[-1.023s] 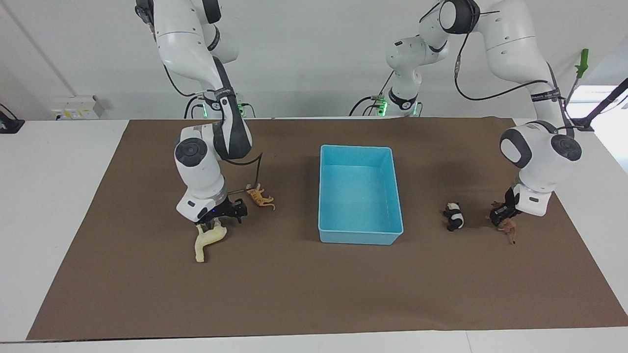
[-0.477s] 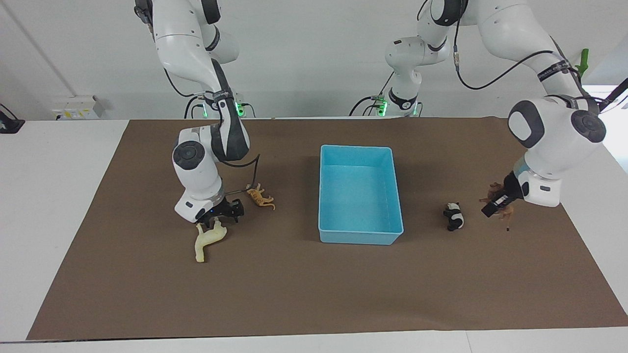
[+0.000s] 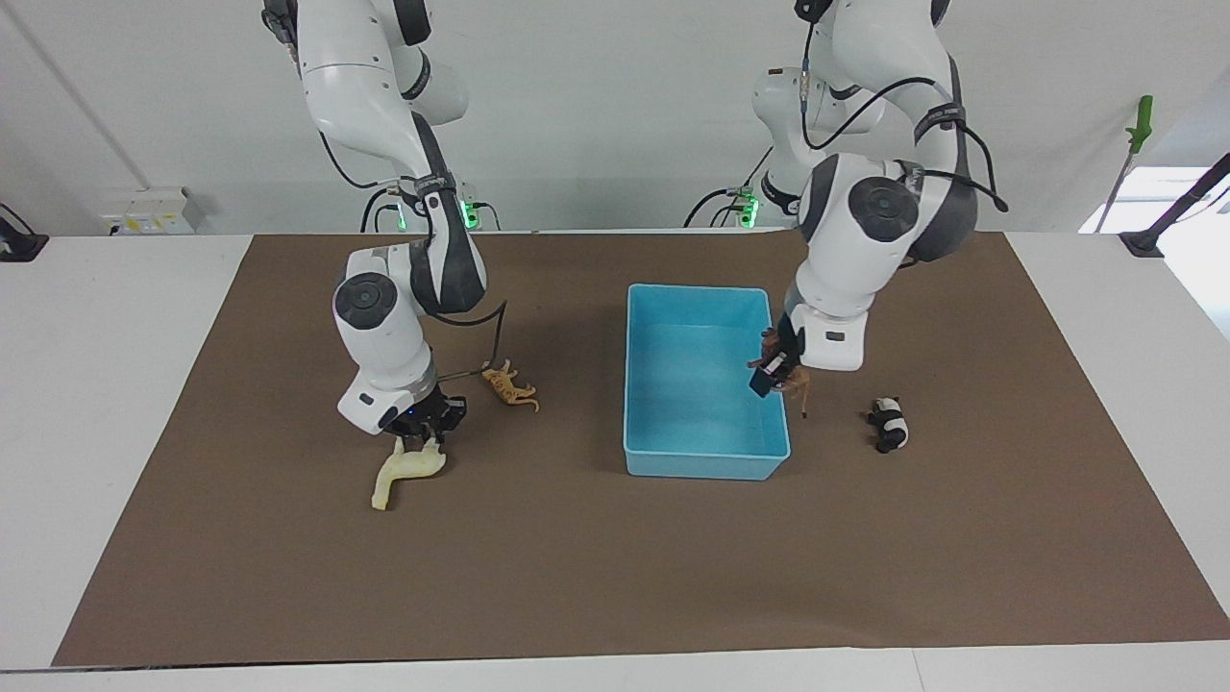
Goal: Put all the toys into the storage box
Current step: 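Carry the horse into the blue box while the right gripper grasps the llama, then release the horse in the box while the right gripper carries the llama over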
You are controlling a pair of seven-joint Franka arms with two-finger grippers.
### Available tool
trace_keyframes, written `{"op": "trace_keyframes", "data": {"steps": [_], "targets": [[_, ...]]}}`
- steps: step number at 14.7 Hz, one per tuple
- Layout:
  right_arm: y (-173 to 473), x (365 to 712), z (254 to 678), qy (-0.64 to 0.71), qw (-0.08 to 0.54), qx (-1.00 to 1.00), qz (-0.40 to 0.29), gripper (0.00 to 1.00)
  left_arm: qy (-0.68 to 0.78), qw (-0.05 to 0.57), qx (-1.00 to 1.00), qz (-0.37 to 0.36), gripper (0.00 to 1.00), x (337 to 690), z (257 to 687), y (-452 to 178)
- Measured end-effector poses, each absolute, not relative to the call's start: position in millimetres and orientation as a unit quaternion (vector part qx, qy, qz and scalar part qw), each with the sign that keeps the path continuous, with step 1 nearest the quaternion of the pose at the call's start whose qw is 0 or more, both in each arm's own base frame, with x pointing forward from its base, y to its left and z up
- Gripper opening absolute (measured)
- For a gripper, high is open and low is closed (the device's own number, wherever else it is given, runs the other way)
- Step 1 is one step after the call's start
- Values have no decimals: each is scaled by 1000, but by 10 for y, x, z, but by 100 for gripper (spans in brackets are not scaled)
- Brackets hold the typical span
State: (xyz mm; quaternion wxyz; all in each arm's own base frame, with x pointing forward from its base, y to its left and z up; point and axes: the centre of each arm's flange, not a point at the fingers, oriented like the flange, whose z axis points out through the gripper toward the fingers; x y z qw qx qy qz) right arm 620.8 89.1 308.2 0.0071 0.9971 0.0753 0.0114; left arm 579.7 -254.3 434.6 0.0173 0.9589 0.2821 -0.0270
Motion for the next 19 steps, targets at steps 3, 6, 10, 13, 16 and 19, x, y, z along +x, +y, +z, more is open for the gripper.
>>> {"op": "trace_keyframes", "data": {"steps": [3,6,10,13,16,19], "targets": [[748,6302,3335,63,7,998,18,13,265,29,964,-10,16,5377,4018,-2958],[780,6443,3705,52,4,998,30,13,264,29,964,-8,49,5223,3982,-3002],[1213,6594,4360,33,-58,996,60,13,270,29,962,-6,91,5246,4129,-2889],[1997,6482,4650,-3,-86,994,68,13,242,27,970,0,100,5404,4342,-2606],[3072,6091,4767,-57,-97,992,62,13,155,27,987,12,100,5772,4444,-1713],[3836,5675,4859,-106,-97,988,64,13,60,24,998,19,100,5973,4427,-770]]}}
